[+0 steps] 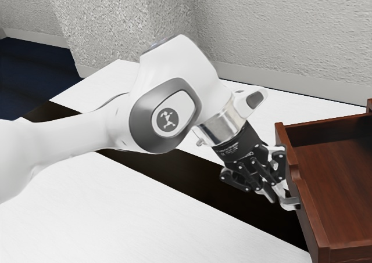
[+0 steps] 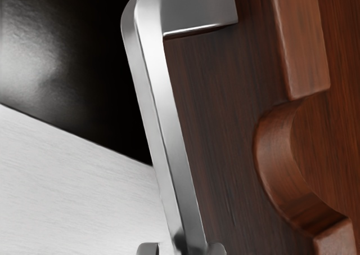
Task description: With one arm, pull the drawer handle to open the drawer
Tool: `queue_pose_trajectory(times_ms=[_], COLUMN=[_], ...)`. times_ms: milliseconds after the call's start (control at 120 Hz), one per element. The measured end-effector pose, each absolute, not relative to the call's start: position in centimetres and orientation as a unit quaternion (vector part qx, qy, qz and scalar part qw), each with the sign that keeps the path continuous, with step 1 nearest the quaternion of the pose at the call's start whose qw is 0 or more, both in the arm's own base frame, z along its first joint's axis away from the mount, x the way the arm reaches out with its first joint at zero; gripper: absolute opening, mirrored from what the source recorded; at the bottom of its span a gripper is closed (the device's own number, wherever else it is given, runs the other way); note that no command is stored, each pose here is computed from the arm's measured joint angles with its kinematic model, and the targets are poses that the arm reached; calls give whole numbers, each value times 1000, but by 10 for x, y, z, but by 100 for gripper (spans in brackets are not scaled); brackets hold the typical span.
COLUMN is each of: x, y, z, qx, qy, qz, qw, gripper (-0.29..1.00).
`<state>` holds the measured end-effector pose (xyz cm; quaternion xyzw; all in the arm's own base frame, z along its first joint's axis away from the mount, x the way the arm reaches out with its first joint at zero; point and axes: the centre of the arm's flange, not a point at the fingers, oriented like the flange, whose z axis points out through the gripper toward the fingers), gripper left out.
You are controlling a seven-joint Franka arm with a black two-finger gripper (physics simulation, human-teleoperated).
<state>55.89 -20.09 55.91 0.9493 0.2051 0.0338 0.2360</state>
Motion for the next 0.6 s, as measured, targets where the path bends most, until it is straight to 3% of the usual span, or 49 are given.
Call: queue_pose_trajectory(times_ms=[325,475,600], x=[551,555,598], y=[-194,-185,-189], z=[578,608,642], qx=[946,943,960], qy=[205,202,174], qz=[46,66,77], qw=[247,255,206], gripper=[25,46,57])
